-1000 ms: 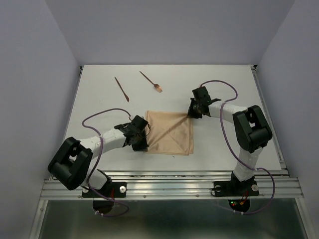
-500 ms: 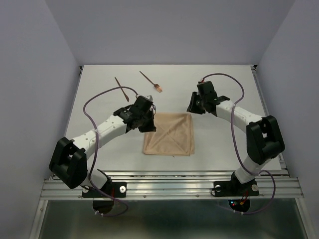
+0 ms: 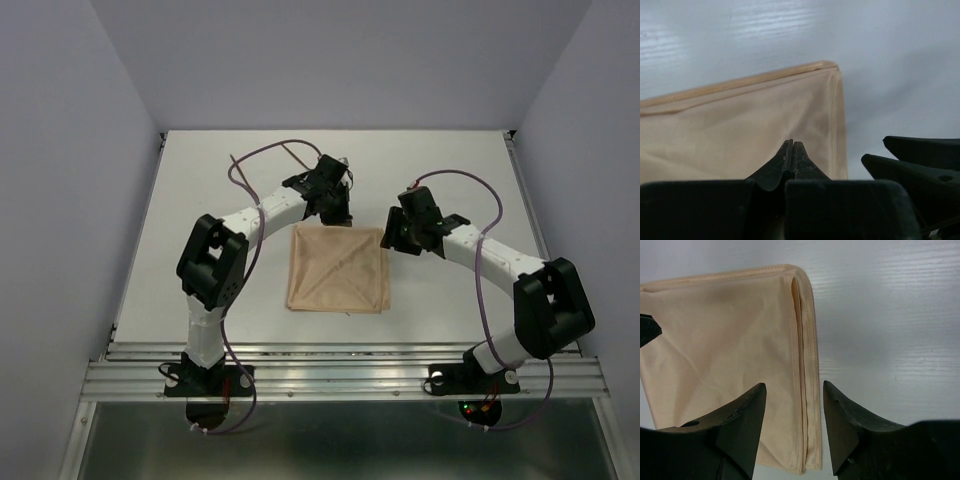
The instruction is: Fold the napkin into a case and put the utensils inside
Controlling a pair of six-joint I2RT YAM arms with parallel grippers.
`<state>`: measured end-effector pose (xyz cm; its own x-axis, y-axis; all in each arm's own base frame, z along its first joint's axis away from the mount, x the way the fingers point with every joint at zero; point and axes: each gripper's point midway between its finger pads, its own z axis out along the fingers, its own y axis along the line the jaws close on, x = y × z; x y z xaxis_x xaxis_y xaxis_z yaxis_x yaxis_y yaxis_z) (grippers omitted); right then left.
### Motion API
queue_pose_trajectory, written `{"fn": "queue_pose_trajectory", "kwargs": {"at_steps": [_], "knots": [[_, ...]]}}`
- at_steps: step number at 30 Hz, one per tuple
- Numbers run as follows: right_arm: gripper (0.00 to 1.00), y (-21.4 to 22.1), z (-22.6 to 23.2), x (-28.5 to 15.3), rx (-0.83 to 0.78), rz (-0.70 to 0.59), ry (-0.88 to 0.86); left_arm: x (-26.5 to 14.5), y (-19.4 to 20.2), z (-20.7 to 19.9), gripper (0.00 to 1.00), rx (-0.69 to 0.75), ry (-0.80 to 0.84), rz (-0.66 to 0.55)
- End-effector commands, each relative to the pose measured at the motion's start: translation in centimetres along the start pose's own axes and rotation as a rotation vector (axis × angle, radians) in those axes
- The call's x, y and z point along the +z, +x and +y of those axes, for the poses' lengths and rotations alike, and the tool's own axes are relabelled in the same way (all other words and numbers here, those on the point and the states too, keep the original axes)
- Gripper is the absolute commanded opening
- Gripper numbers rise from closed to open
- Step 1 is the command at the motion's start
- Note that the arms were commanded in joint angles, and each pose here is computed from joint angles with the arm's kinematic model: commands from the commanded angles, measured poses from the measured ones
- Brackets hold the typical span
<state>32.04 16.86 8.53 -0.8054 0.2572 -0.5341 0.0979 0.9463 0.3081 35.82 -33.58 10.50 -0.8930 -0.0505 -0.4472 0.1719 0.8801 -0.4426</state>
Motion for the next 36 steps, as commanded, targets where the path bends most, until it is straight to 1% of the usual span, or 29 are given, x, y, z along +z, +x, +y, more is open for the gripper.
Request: {"fn": "queue_pose_trajectory", "kwargs": {"at_steps": [1,5,7,9,12,19,25,36], "knots": [[0.56,-3.5,0.1,1.5,-0.01,-0.059,0.046,0.9,-2.5,-2.7,0.0,0.039,0.073,-0.035],[0.56,-3.9,-0.4,3.7,-0.023,-0.03,0.08,2.4,-2.7,-3.3,0.0,0.039,0.095,-0.015],[0.58,-4.6,0.2,4.3,-0.03,-0.03,0.07,2.7,-2.8,-4.1,0.0,0.037,0.14,-0.002],[0.59,-4.7,-0.2,5.3,-0.026,-0.013,0.082,3.3,-3.0,-4.7,0.0,0.032,0.17,0.012],[0.6,-5.0,-0.2,6.4,-0.024,-0.001,0.088,4.0,-2.9,-4.6,0.0,0.035,0.162,0.024],[0.6,-4.7,0.2,7.8,-0.039,0.027,0.073,4.7,-1.6,-2.6,0.0,0.071,0.107,0.076],[0.6,-4.7,0.6,8.3,-0.043,0.04,0.058,5.3,-0.9,-0.7,0.0,0.065,0.068,0.088],[0.6,-4.5,1.0,9.5,-0.036,0.052,0.039,6.7,-1.1,0.4,0.0,0.08,0.049,0.087]]}}
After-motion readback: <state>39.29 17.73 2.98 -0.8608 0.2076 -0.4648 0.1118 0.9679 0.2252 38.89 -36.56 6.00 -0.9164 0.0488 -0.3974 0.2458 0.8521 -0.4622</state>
